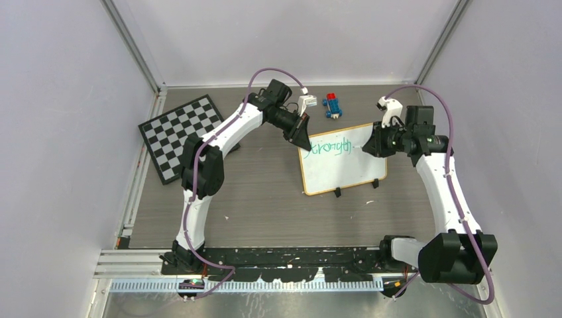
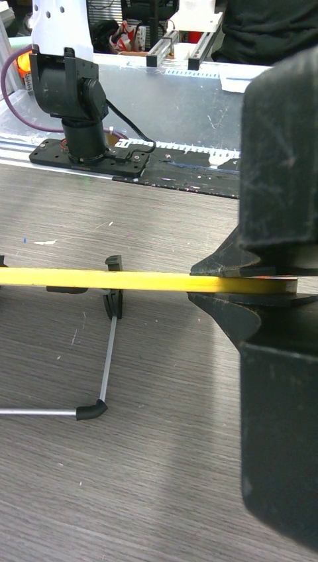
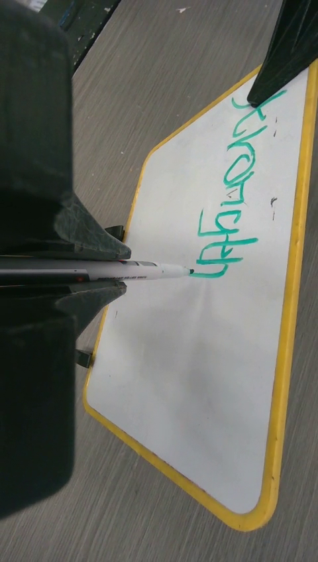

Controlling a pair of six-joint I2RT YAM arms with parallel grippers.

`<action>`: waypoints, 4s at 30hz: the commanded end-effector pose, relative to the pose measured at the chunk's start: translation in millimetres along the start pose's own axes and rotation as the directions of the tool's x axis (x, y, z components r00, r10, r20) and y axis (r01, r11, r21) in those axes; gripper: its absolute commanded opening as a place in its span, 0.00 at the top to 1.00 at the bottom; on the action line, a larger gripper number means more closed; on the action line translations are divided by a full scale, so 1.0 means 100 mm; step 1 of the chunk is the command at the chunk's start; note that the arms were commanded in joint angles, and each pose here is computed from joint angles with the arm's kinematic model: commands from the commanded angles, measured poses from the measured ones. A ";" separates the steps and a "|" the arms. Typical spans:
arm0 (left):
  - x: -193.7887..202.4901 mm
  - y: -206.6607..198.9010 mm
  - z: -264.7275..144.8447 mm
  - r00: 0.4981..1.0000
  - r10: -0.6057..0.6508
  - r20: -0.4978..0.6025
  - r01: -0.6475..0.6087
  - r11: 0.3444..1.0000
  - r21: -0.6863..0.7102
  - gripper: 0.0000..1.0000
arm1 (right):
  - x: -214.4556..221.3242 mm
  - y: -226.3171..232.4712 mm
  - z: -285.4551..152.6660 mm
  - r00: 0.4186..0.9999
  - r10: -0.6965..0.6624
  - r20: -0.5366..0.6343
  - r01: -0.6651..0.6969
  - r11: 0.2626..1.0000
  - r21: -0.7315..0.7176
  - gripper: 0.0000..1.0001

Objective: Write a sentence on the whiteboard

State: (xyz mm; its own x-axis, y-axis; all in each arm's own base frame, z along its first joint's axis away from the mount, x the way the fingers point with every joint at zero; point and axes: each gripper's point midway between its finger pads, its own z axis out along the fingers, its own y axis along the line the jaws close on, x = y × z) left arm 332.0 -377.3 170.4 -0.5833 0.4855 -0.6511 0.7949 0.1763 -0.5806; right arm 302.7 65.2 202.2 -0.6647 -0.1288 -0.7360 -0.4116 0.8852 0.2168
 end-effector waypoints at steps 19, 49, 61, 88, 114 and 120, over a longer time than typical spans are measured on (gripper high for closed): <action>-0.02 -0.02 0.00 0.999 0.041 -0.012 -0.041 0.999 -0.026 1.00 | -0.28 -0.05 0.00 0.996 -0.028 0.080 0.028 1.000 -0.004 1.00; -0.03 0.00 0.01 0.999 0.040 -0.013 -0.040 0.999 -0.032 1.00 | -0.19 -0.26 0.09 0.999 -0.025 0.046 0.021 0.996 0.085 1.00; -0.03 0.01 0.01 0.999 0.037 -0.012 -0.037 0.999 -0.031 1.00 | 0.01 -0.19 0.13 1.000 -0.014 0.002 0.013 0.999 0.045 1.00; -0.03 0.00 0.01 0.999 0.038 -0.012 -0.039 0.999 -0.027 1.00 | -0.33 -0.17 -0.05 0.996 -0.045 0.074 0.040 0.997 0.066 1.00; -0.03 0.01 0.02 0.999 0.040 -0.006 -0.040 0.999 -0.027 1.00 | -0.24 -0.27 0.08 0.999 -0.007 0.038 0.005 0.998 0.055 1.00; -0.02 0.02 0.03 0.999 0.036 -0.009 -0.037 0.999 -0.026 1.00 | -0.10 -0.26 0.08 1.000 -0.025 0.005 0.025 0.998 0.053 1.00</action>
State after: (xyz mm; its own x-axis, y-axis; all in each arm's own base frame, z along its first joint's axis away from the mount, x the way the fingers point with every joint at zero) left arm 331.4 -377.5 171.0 -0.5857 0.4870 -0.6479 0.7931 0.1796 -0.5820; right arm 324.6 48.9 197.3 -0.6722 -0.1216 -0.7303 -0.3722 0.9082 0.1913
